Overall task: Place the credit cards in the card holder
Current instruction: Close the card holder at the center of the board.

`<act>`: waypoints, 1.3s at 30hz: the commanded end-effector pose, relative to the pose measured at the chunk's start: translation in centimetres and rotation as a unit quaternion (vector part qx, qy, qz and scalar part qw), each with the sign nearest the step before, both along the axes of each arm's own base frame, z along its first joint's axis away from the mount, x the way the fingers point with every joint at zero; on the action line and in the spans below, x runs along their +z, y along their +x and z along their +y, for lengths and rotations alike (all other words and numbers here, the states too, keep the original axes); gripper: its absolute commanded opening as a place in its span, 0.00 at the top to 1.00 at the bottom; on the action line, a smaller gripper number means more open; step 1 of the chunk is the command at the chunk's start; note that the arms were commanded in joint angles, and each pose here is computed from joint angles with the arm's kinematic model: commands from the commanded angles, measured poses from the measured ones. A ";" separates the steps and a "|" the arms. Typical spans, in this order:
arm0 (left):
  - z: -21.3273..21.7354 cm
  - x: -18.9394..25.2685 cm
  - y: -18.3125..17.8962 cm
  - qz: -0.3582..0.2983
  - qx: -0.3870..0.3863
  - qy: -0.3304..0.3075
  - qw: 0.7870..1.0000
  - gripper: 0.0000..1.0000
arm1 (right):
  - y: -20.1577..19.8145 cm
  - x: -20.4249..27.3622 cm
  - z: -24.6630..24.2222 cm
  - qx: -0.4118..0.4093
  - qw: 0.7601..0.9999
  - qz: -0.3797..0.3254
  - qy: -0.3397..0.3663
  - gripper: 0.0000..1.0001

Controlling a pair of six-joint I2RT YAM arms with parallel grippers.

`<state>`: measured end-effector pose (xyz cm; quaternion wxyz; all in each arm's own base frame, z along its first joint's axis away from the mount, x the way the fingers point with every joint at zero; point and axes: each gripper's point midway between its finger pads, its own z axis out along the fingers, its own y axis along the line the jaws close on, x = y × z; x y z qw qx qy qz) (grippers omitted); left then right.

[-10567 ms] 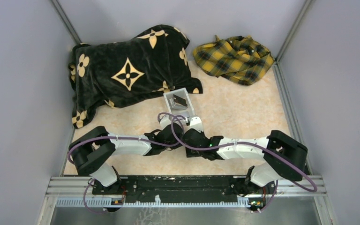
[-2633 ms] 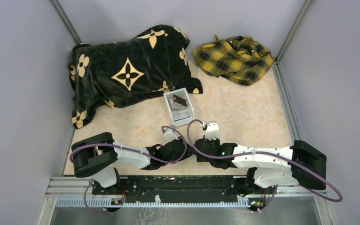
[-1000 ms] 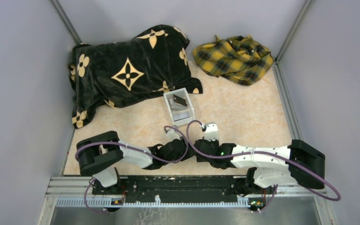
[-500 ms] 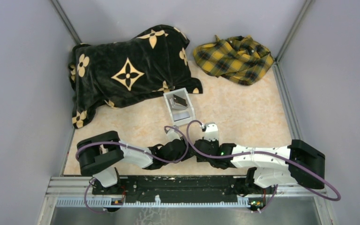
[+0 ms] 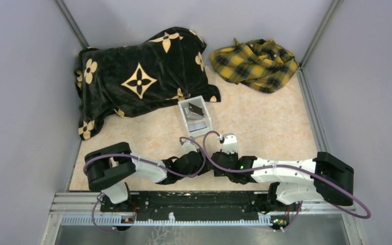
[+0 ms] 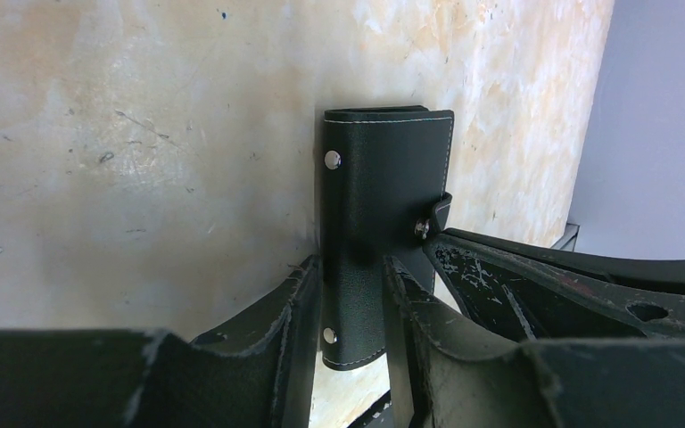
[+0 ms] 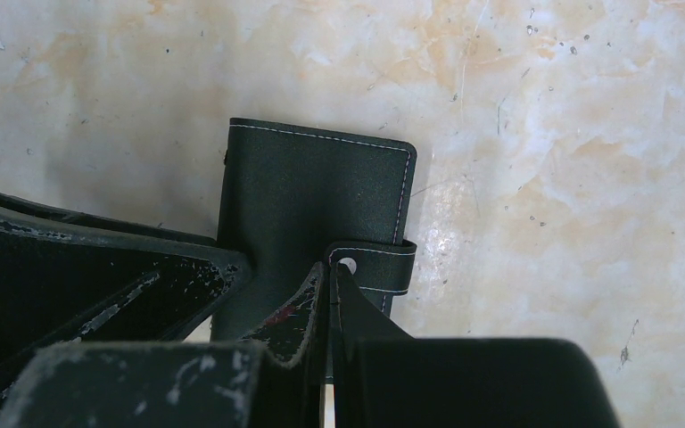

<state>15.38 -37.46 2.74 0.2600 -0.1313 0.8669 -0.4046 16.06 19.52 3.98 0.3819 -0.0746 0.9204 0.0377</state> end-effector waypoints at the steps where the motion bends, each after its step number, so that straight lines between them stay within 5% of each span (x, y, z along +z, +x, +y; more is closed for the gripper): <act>1: 2.5 -4.1 -1.2 0.025 -0.014 0.080 0.996 0.61 | -0.2 0.0 0.4 0.005 1.000 0.006 0.001 1.00; 32: 3.5 -6.4 -1.6 0.040 -0.032 0.156 0.986 0.63 | 1.6 1.8 0.3 0.028 0.997 0.060 0.029 1.00; 39: 3.8 -7.2 -1.8 0.046 -0.032 0.170 0.984 0.64 | 2.3 2.9 0.3 0.037 0.998 0.049 0.003 0.80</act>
